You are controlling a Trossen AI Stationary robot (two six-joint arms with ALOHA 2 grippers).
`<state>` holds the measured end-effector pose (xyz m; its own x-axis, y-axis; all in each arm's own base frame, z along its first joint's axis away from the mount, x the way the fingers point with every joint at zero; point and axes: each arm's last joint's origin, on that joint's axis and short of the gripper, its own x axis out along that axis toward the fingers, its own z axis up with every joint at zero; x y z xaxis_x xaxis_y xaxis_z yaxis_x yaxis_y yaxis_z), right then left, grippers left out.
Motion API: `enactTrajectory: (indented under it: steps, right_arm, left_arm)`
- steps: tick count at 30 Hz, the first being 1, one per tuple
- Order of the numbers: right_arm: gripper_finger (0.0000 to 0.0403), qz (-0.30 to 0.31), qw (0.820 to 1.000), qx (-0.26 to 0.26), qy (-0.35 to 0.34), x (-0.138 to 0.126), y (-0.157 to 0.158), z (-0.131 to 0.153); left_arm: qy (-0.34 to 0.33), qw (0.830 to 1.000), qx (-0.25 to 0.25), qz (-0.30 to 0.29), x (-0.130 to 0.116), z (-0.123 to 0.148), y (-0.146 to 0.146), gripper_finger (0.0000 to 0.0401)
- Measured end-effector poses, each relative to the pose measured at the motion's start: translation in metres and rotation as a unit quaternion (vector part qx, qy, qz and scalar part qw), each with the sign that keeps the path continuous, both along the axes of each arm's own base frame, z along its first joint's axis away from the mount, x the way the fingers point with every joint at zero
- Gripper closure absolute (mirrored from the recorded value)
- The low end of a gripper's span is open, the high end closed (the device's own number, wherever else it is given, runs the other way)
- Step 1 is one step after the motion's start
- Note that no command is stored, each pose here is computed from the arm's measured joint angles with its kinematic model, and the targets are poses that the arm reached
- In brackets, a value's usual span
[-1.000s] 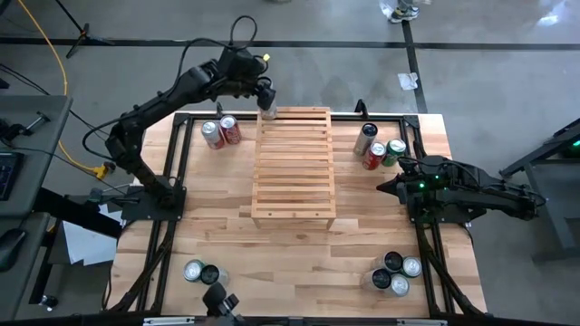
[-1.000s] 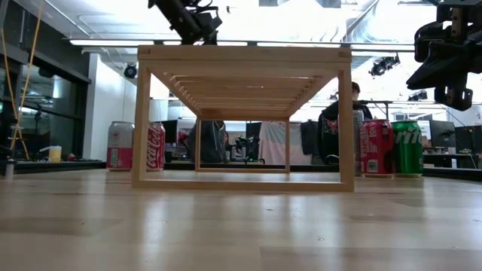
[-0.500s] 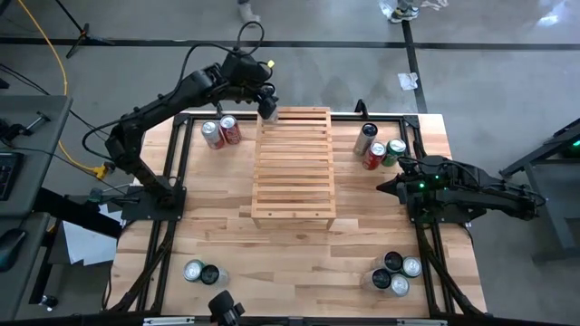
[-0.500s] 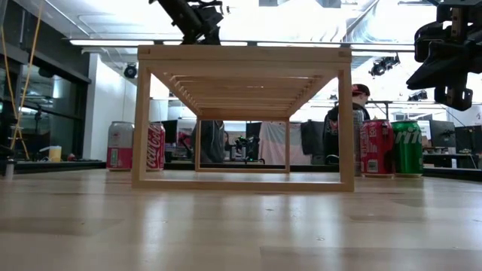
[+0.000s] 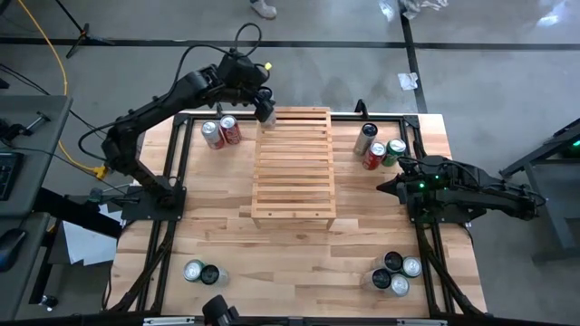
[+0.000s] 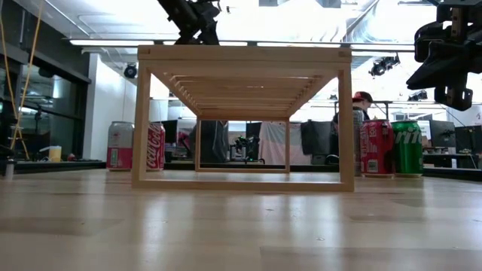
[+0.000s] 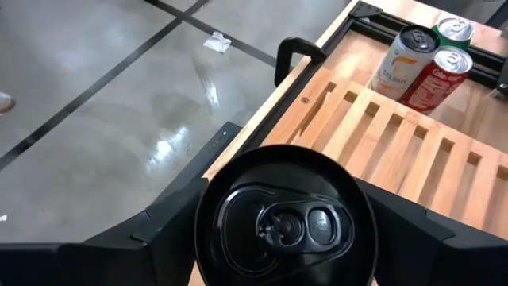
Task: Place canned beverage on shelf
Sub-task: Put the left white yellow soda can on the shelf, then put the white yellow soda on the shelf aligned with the other white yellow soda can
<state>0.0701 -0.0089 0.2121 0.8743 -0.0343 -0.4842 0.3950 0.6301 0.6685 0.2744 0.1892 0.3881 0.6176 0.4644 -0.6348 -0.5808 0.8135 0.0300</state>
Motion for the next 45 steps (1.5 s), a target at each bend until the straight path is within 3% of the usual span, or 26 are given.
enactTrajectory:
  steps: [22,33,41,45]
  right_arm:
    - [0.0387,0.0,1.0,0.0,0.0,0.0,0.0,0.0]
    - [0.0387,0.0,1.0,0.0,0.0,0.0,0.0,0.0]
    - [0.0387,0.0,1.0,0.0,0.0,0.0,0.0,0.0]
    - [0.0387,0.0,1.0,0.0,0.0,0.0,0.0,0.0]
  left_arm:
    - [-0.014,1.0,0.006,0.004,-0.001,0.004,0.0,0.0119]
    - [-0.053,0.998,0.024,0.008,-0.011,0.022,-0.007,0.0119]
    - [-0.102,0.993,0.058,0.009,-0.019,0.041,-0.012,0.0119]
    - [-0.157,0.982,0.106,0.006,-0.028,0.062,-0.018,0.0119]
